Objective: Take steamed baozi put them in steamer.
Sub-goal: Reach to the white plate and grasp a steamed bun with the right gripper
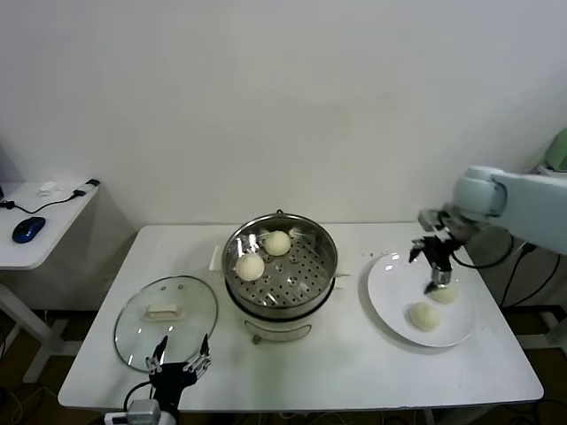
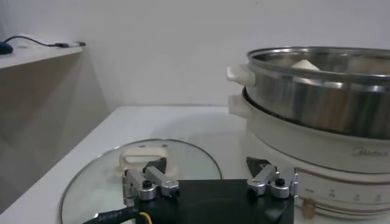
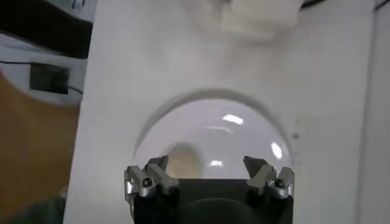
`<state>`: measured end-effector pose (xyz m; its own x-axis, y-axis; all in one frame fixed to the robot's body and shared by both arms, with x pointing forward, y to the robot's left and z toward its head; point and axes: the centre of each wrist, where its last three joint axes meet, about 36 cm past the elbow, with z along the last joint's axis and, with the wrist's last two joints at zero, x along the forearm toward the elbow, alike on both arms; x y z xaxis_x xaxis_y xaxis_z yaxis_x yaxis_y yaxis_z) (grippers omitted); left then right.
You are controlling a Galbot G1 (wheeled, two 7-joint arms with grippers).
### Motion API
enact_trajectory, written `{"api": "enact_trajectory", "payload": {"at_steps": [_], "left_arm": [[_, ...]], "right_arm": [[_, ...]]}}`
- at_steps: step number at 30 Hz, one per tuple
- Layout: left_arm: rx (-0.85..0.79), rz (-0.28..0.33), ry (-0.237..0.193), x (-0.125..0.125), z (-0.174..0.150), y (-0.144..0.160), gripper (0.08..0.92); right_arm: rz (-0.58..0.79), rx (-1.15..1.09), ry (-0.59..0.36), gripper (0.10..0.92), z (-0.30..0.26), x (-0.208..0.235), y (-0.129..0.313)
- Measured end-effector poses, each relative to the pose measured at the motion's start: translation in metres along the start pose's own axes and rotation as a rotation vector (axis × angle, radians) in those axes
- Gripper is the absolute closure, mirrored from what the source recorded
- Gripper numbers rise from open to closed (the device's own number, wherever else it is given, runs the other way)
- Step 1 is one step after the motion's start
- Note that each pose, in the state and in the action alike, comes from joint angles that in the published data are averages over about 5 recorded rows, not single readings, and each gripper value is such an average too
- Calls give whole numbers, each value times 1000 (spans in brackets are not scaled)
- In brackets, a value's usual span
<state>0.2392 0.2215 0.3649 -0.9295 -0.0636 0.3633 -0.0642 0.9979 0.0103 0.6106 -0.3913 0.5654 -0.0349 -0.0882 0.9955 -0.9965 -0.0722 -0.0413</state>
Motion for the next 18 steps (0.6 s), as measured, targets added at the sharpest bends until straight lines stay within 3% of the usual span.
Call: {"api": "enact_trajectory", "payload": {"at_steps": [9,18], "left_arm": [[-1,-2,9,1,3,-1,177],[1,-4,14,-1,6,-2,177]], "right_arm": [[-12,-63,17,200,38,-63,24],[19,-89,25,200,45,-89,22]]}}
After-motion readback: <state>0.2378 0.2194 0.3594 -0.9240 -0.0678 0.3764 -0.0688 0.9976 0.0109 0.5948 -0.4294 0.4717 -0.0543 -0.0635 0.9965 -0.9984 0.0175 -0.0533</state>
